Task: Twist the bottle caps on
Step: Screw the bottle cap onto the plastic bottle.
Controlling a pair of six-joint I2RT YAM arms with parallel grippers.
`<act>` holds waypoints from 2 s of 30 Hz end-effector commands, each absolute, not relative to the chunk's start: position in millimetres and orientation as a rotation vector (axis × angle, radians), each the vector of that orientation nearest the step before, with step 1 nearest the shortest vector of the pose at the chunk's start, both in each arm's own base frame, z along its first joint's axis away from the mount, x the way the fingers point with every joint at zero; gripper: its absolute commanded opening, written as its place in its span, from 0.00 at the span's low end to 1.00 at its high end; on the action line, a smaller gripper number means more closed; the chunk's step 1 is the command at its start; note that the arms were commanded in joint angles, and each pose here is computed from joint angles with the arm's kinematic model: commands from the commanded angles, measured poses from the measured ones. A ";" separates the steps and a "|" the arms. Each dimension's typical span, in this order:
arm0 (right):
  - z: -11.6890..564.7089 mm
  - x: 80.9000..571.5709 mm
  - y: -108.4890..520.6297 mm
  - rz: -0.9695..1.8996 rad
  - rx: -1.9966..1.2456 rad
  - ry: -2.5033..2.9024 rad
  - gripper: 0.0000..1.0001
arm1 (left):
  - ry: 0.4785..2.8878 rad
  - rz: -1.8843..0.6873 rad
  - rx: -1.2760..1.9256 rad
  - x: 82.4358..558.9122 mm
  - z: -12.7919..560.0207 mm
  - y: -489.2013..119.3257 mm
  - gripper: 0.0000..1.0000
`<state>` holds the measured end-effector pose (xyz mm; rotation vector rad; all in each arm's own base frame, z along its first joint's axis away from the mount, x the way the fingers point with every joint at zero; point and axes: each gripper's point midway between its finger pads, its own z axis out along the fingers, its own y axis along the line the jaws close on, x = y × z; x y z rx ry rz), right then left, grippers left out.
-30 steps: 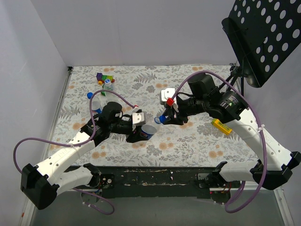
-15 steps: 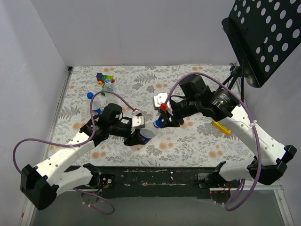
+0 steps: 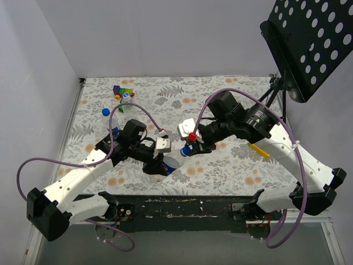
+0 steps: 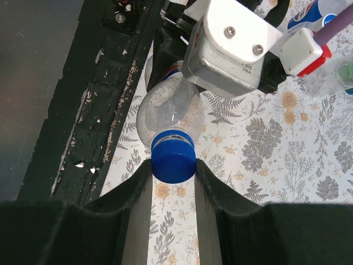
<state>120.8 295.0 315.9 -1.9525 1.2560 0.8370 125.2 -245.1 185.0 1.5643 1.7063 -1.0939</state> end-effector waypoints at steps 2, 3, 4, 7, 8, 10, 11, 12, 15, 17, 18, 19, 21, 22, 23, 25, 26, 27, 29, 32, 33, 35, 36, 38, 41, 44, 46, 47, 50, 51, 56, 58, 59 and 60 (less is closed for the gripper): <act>318.3 104.9 304.1 0.883 -2.030 1.138 0.23 | 1.417 -1.242 1.619 115.4 249.5 -265.4 0.28; 321.5 104.3 305.1 0.880 -2.029 1.119 0.23 | 1.408 -1.248 1.622 115.2 253.2 -266.2 0.28; 323.2 104.1 306.6 0.879 -2.025 1.107 0.22 | 1.396 -1.251 1.625 114.7 256.6 -266.6 0.28; 327.0 102.9 310.0 0.876 -2.025 1.057 0.21 | 1.335 -1.235 1.634 113.6 268.5 -266.4 0.29; 328.0 102.5 310.7 0.873 -2.024 1.049 0.21 | 1.315 -1.236 1.637 112.2 272.5 -266.7 0.29; 328.1 101.5 312.0 0.875 -2.028 1.037 0.20 | 1.277 -1.241 1.651 108.6 280.7 -265.8 0.28; 327.5 100.1 312.5 0.878 -2.033 1.035 0.20 | 1.276 -1.257 1.656 106.8 283.3 -265.8 0.27; 327.7 99.8 313.4 0.876 -2.035 1.030 0.20 | 1.256 -1.253 1.675 105.9 284.7 -265.3 0.27; 323.3 94.6 314.3 0.885 -2.060 1.015 0.20 | 1.260 -1.259 1.706 105.2 285.5 -264.3 0.27; 318.5 93.8 314.1 0.875 -2.077 1.020 0.20 | 1.278 -1.262 1.728 105.6 282.5 -263.1 0.27; 315.2 93.4 313.6 0.868 -2.086 1.025 0.20 | 1.274 -1.267 1.750 104.3 280.3 -262.3 0.27; 313.2 93.7 314.5 0.858 -2.091 1.024 0.20 | 1.298 -1.286 1.765 100.9 276.4 -259.7 0.27; 309.4 95.6 315.7 0.835 -2.095 1.024 0.19 | 1.305 -1.298 1.782 99.9 274.8 -258.8 0.27; 307.5 95.5 315.4 0.825 -2.100 1.022 0.19 | 1.304 -1.294 1.788 101.4 274.3 -259.4 0.27; 306.1 96.7 316.1 0.814 -2.101 1.026 0.19 | 1.309 -1.284 1.787 103.0 274.2 -259.7 0.27; 303.1 97.8 316.7 0.810 -2.102 1.039 0.18 | 1.335 -1.258 1.758 109.9 275.3 -262.7 0.27; 301.2 98.5 316.5 0.808 -2.103 1.050 0.18 | 1.347 -1.229 1.742 114.1 274.0 -263.4 0.27; 299.9 99.4 317.0 0.807 -2.100 1.063 0.18 | 1.362 -1.199 1.710 119.7 274.7 -265.0 0.27; 297.1 101.8 317.6 0.802 -2.093 1.099 0.17 | 1.374 -1.125 1.663 129.3 274.7 -265.3 0.26; 293.9 106.9 320.2 0.797 -2.067 1.172 0.16 | 1.383 -1.000 1.561 147.0 281.1 -264.7 0.26; 293.3 107.8 320.3 0.797 -2.058 1.200 0.16 | 1.379 -0.962 1.531 153.2 282.8 -264.7 0.26; 292.6 111.9 322.5 0.794 -2.028 1.269 0.14 | 1.364 -0.891 1.484 163.5 286.6 -263.3 0.25; 291.8 114.4 323.4 0.791 -2.008 1.312 0.13 | 1.368 -0.863 1.467 167.9 285.0 -262.6 0.25; 290.4 119.6 326.4 0.788 -1.961 1.406 0.11 | 1.353 -0.816 1.439 175.7 286.3 -262.1 0.26; 290.7 121.2 330.6 0.817 -1.900 1.513 0.09 | 1.326 -0.767 1.393 184.3 288.2 -261.6 0.26; 292.0 122.4 335.0 0.845 -1.838 1.583 0.06 | 1.267 -0.746 1.339 189.5 293.0 -264.4 0.27; 294.5 127.6 337.3 0.839 -1.769 1.642 0.01 | 1.246 -0.734 1.293 194.4 295.5 -265.6 0.27; 296.4 132.4 338.9 0.832 -1.724 1.675 0.01 | 1.252 -0.721 1.273 198.2 292.6 -265.5 0.27; 301.8 144.6 339.5 0.815 -1.558 1.824 0.01 | 1.250 -0.698 1.194 207.9 293.8 -266.5 0.28; 302.5 149.7 338.5 0.795 -1.498 1.876 0.01 | 1.248 -0.688 1.161 211.7 295.3 -267.8 0.28; 294.1 177.4 326.2 0.636 -1.172 2.153 0.01 | 1.232 -0.607 1.019 228.0 300.6 -272.9 0.29; 292.6 181.0 322.8 0.610 -1.065 2.234 0.01 | 1.225 -0.560 0.958 233.6 302.3 -274.8 0.29; 291.0 186.1 319.1 0.571 -0.999 2.268 0.01 | 1.227 -0.533 0.933 235.8 300.4 -275.6 0.29; 290.6 187.6 318.1 0.562 -0.952 2.293 0.01 | 1.225 -0.511 0.908 237.0 300.1 -276.8 0.29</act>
